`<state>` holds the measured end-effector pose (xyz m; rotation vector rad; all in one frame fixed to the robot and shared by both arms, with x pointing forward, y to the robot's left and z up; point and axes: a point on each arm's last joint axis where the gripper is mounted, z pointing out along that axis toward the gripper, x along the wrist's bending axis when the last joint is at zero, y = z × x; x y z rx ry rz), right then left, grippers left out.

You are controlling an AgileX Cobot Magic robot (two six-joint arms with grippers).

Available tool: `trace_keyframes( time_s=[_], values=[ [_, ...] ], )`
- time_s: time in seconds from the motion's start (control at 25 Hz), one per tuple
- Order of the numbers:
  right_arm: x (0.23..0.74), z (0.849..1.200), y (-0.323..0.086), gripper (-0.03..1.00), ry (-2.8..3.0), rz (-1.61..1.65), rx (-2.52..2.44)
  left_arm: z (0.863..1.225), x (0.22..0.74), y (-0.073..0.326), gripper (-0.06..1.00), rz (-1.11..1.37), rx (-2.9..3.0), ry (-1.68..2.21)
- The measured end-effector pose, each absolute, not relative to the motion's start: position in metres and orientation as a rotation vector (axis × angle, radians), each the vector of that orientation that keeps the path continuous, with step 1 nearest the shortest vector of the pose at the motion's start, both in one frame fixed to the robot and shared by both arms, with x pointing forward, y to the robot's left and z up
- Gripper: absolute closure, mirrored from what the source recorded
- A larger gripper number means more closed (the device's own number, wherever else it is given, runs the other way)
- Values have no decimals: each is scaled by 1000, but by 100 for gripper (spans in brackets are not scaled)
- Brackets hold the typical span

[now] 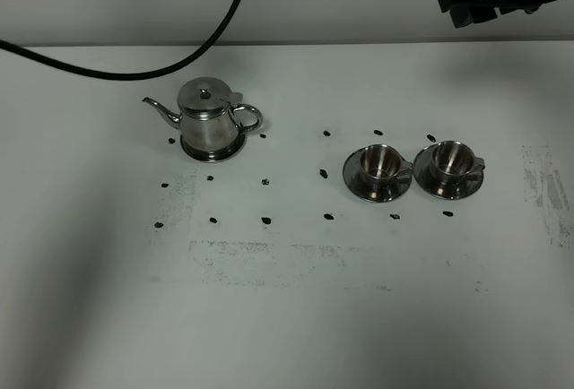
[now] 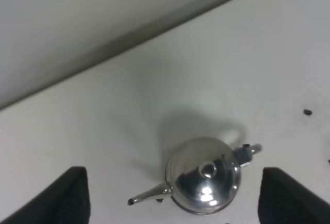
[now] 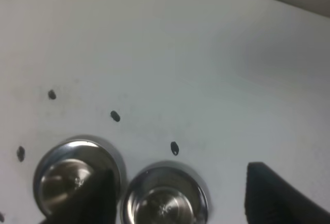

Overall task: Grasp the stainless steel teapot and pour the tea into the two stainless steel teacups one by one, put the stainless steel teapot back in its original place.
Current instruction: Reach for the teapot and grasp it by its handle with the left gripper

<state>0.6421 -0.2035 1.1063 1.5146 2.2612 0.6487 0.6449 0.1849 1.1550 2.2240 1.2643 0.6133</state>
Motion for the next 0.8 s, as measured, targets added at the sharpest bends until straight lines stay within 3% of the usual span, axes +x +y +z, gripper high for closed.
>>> trace_keyframes(
  time_s=[0.2,0.48,0.8],
  values=[
    [577,1140,-219,46,2105,798,1442,1165,595,199,30,739,2120,1221],
    [479,1161,-241,46,1979,909,1358,1167,524,220,30,875,1924,1141],
    [412,1177,-256,46,1927,961,1312,1161,506,225,30,861,1885,1179]
  ],
)
